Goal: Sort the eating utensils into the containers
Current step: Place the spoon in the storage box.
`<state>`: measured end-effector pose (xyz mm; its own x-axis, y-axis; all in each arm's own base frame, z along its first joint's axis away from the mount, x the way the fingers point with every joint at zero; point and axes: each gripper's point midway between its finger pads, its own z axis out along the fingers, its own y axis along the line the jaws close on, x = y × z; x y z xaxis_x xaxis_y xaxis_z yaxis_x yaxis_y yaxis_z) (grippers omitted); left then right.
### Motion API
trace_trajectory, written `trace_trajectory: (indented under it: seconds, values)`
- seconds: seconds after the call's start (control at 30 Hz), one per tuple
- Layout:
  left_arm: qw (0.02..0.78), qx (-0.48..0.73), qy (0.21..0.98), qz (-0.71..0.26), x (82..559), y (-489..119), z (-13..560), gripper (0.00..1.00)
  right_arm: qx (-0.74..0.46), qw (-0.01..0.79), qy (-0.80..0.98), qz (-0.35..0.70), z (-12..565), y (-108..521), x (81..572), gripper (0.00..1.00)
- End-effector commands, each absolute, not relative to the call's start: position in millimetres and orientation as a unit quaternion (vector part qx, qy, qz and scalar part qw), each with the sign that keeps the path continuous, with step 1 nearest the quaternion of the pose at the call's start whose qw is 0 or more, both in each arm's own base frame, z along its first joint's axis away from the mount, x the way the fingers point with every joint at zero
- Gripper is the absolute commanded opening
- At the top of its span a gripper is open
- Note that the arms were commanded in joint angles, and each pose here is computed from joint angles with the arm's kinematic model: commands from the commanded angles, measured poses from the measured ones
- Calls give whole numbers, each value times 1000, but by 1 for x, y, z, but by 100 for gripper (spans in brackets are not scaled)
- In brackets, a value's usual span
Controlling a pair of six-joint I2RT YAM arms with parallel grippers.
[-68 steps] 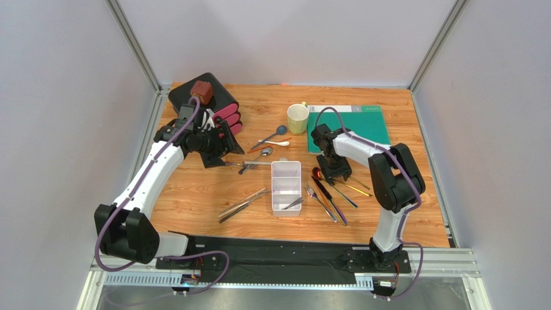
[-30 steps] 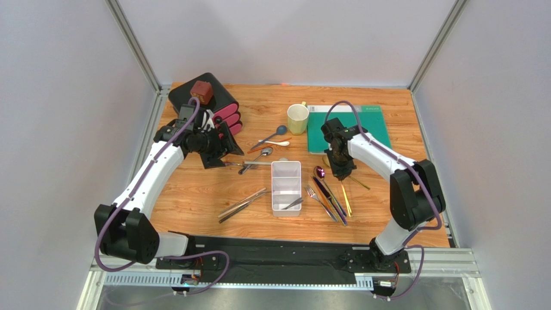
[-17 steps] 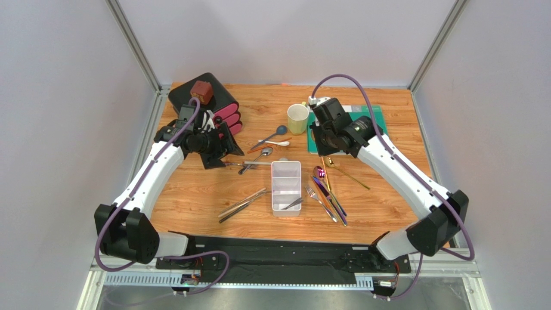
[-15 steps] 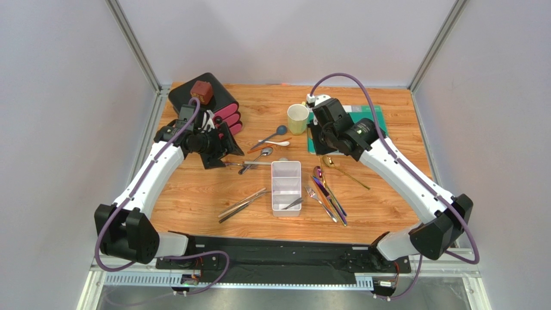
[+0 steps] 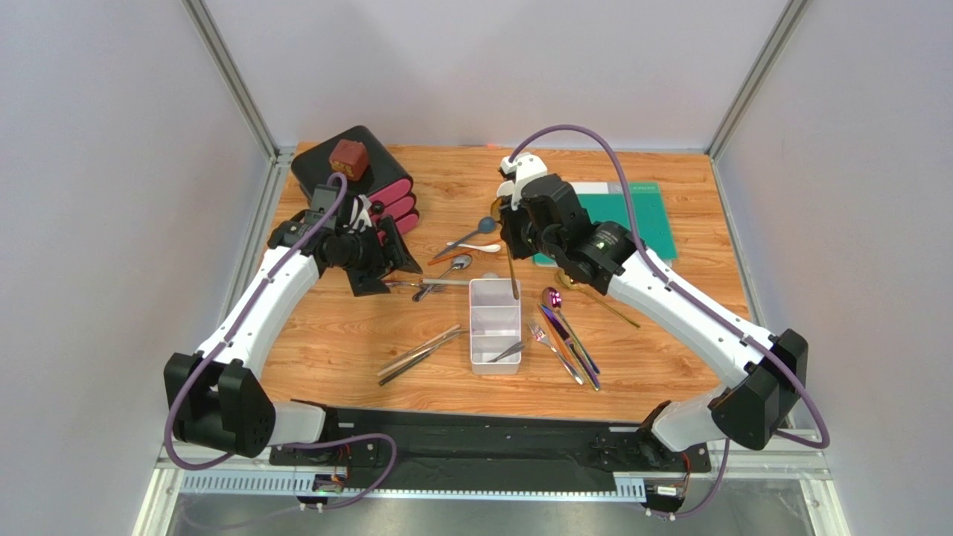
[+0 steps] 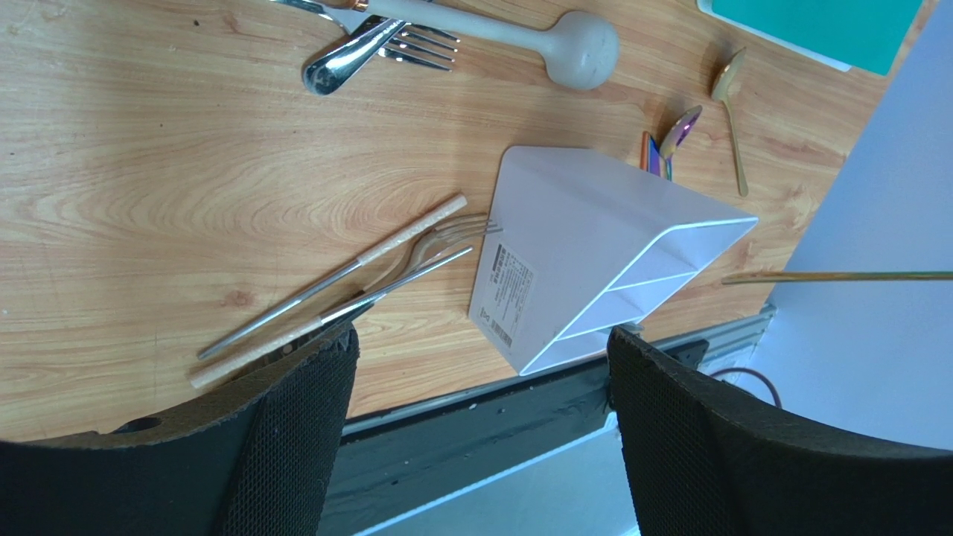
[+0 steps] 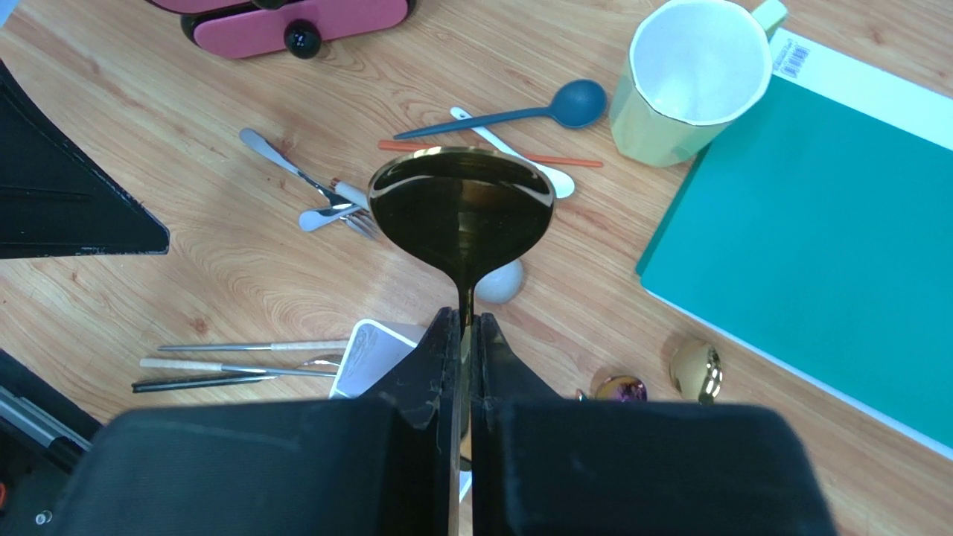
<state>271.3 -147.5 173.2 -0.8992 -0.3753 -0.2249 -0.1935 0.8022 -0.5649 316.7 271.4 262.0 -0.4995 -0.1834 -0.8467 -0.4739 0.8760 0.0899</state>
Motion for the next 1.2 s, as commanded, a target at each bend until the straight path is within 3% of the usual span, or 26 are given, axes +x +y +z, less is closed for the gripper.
trace_trajectory:
  seconds: [0.0, 1.07, 1.17]
  values:
    - [198, -137, 929, -281, 271, -144, 191, 87, -199, 513, 813, 188, 279, 295, 332, 0]
    - [208, -129, 932, -269, 267, -139, 187, 86, -208, 488, 824, 201, 201, 304, 299, 0]
    - [205, -129, 932, -269, 267, -139, 184, 86, -204, 482, 828, 201, 199, 301, 295, 10]
